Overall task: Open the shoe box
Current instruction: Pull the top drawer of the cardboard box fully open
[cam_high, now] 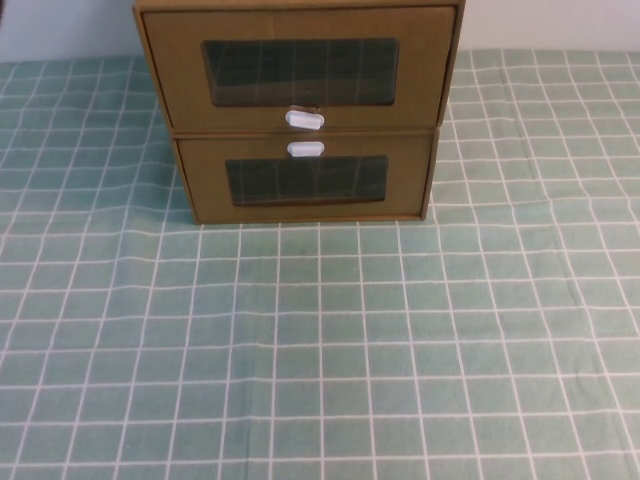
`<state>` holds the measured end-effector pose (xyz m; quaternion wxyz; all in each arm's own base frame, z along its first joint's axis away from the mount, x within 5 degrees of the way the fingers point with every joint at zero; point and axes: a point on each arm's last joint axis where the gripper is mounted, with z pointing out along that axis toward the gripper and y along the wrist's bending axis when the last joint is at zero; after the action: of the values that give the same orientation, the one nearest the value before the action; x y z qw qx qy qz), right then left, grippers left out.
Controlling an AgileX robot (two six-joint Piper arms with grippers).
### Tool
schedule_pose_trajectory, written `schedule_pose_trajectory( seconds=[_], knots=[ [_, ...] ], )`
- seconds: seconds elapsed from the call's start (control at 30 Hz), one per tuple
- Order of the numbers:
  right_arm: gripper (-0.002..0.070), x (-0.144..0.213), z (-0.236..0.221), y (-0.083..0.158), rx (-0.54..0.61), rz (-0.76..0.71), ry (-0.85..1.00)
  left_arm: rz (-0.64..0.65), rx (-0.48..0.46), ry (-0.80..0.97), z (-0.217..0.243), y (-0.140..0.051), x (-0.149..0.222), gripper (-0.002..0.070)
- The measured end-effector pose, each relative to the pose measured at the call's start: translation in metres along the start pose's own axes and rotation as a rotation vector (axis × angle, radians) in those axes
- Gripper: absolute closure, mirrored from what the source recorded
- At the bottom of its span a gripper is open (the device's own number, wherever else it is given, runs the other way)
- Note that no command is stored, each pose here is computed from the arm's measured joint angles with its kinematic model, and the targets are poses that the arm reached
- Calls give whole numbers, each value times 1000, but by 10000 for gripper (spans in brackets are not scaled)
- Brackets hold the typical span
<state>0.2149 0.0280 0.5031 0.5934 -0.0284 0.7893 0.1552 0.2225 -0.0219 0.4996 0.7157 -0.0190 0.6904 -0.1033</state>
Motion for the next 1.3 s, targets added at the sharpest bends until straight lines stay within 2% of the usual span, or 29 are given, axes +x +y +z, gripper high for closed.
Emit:
schedule_pose_trajectory(
  seconds=[0.1,0.17,0.33,0.47,0.6,0.73,0.83,1.0,1.13,1.3],
  knots=[
    [690,11,31,-1,-81,66,111,27,-6,24,22,3,10,680],
    [690,21,54,-2,-155,48,186,36,-8,74,36,3,17,680],
    [690,47,101,16,-427,-97,302,111,54,280,72,-12,30,680],
    [689,65,122,45,-517,-308,315,197,187,393,103,-36,40,680],
    [689,85,123,84,-485,-619,364,202,411,454,132,-60,49,680],
    [689,102,123,115,-332,-896,392,200,606,460,159,-77,57,680],
    [689,106,128,129,-213,-1089,335,189,694,524,179,-83,74,680],
    [689,96,136,144,-73,-1351,131,159,757,662,200,-84,108,680],
    [689,92,137,158,-65,-1469,0,110,748,728,210,-82,126,680],
    [689,95,137,174,-30,-1593,-79,89,760,746,210,-83,129,680]
  ],
)
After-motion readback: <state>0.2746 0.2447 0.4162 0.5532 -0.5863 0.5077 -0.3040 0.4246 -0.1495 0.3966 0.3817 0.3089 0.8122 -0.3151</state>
